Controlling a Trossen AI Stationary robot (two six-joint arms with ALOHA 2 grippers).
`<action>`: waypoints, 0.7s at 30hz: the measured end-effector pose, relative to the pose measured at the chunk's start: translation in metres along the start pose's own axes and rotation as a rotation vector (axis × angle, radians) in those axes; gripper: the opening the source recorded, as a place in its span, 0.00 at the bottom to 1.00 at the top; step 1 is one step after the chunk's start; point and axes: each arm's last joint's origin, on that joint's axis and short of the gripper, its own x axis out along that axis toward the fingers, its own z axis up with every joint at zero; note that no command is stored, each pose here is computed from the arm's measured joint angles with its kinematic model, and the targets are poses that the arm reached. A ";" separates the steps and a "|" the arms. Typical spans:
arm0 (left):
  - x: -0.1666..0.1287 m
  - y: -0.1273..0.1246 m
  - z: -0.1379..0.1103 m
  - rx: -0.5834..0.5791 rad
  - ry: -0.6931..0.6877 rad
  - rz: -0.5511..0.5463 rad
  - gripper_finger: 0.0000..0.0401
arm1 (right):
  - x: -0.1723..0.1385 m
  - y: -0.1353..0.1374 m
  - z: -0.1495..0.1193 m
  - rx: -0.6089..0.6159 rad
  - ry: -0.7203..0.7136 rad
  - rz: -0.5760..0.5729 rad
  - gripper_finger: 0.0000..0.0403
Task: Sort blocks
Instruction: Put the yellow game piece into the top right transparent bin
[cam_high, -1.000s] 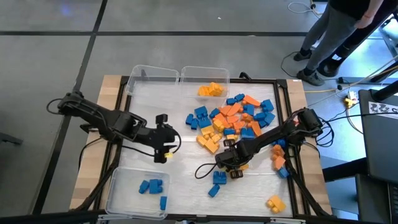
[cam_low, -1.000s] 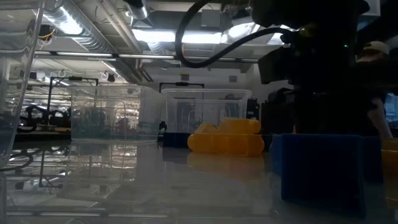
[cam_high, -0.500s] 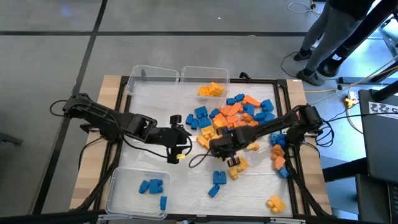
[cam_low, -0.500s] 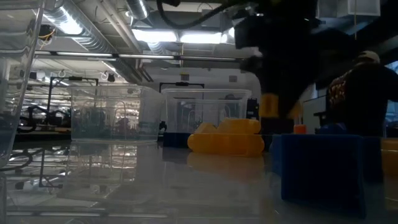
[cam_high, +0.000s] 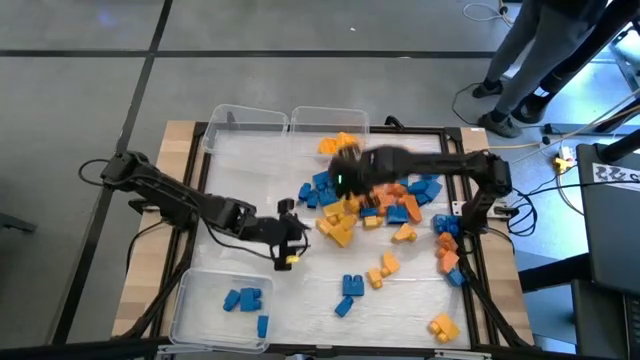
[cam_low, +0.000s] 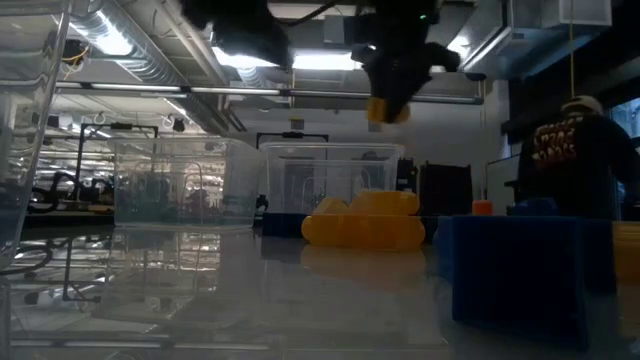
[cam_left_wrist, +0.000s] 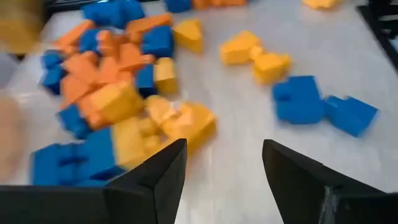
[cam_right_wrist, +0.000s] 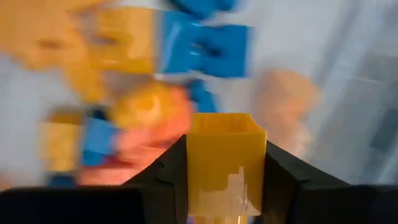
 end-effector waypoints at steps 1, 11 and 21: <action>0.001 0.000 -0.002 -0.010 -0.020 -0.003 0.50 | -0.001 -0.010 -0.004 -0.002 -0.005 -0.013 0.33; 0.013 -0.001 -0.024 -0.096 -0.096 -0.016 0.50 | 0.023 -0.092 -0.055 0.163 -0.127 -0.043 0.35; 0.026 -0.005 -0.030 -0.102 -0.193 -0.025 0.50 | 0.060 -0.123 -0.083 0.266 -0.145 0.003 0.42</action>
